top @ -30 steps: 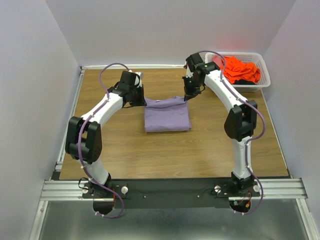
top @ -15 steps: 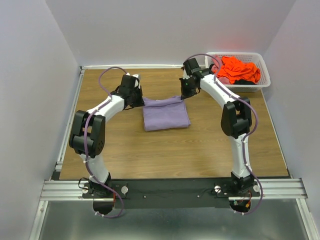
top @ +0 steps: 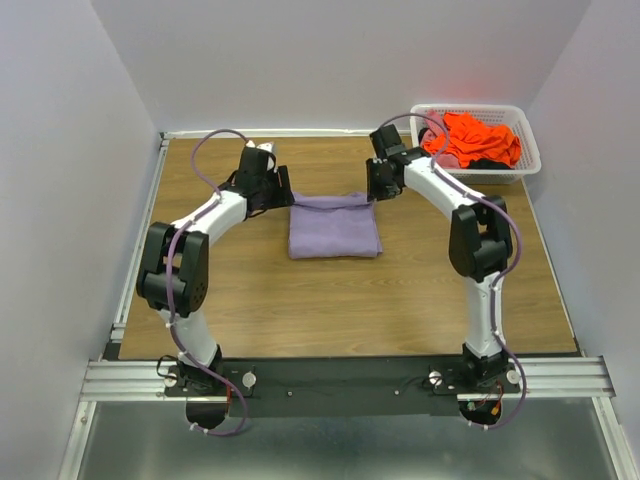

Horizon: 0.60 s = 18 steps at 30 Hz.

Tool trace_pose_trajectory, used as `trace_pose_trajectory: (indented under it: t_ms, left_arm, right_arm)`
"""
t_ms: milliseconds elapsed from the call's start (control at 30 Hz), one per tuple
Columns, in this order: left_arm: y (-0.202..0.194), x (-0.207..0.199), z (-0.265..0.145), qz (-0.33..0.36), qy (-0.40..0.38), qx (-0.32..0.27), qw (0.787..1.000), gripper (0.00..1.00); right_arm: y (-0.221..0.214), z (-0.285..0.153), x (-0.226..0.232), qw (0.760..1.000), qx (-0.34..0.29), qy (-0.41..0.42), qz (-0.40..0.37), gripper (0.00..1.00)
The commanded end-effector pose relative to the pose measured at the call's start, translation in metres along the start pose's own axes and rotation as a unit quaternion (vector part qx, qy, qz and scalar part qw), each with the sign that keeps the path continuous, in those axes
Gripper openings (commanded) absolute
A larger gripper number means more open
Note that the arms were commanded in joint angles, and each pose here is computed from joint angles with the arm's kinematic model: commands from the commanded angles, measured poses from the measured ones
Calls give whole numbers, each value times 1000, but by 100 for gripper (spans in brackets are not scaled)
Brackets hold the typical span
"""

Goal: Fold and stack the t-shirts
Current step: Fold the tshirt

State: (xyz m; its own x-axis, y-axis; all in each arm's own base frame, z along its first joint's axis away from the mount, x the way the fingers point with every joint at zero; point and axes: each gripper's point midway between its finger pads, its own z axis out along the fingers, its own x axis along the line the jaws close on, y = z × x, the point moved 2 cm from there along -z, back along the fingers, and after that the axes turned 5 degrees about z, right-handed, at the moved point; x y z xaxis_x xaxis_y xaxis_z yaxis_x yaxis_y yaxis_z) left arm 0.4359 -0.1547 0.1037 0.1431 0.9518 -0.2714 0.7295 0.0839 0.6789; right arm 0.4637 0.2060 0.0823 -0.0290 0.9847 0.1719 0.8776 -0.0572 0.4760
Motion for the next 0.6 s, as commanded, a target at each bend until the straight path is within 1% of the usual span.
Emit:
trace_pose_trajectory:
  t_ms: [0, 67, 100, 133, 167, 200, 233, 300, 367, 400, 467, 500, 533, 567]
  left_arm:
    - [36, -4, -42, 1, 5, -68, 998, 68]
    - [35, -11, -49, -4, -10, -69, 998, 68]
    - [33, -16, -51, -5, -21, -67, 997, 67]
    - [26, -19, -52, -3, -31, -61, 998, 62]
    - [26, -28, -56, 1, -51, -64, 997, 59]
    - [23, -33, -56, 6, -62, -63, 996, 53]
    - [16, -45, -56, 14, -85, -60, 994, 51]
    - [8, -53, -51, 12, -105, -55, 993, 50]
    - [-2, -60, -42, 11, -133, -45, 990, 46]
    - [-5, -61, -39, 7, -139, -42, 989, 44]
    - [-4, -63, -25, 7, -151, -46, 987, 41]
    - [-3, -64, -20, 8, -154, -48, 987, 40]
    - [8, -68, -17, 10, -158, -58, 986, 37]
    - [5, -64, -1, 8, -153, -49, 987, 36]
  right_arm:
    - [49, -64, 2, 992, -120, 8, 29, 39]
    - [50, -74, 8, 991, -130, 33, 27, 40]
    - [53, -87, 14, 988, -143, 53, 24, 40]
    - [49, -85, 17, 986, -146, 72, 16, 40]
    - [42, -88, 30, 984, -133, 120, 4, 40]
    - [44, -91, 39, 979, -141, 148, -5, 40]
    - [31, -88, 48, 975, -117, 187, -14, 40]
    - [23, -83, 56, 970, -99, 222, -15, 39]
    - [13, -77, 63, 961, -78, 266, -8, 38]
    - [18, -76, 67, 954, -87, 287, -8, 38]
    - [12, -67, 69, 943, -69, 326, 7, 38]
    - [13, -64, 71, 939, -69, 338, 10, 38]
    - [19, -61, 74, 932, -75, 354, 16, 38]
    - [15, -43, 72, 932, -58, 358, 25, 38]
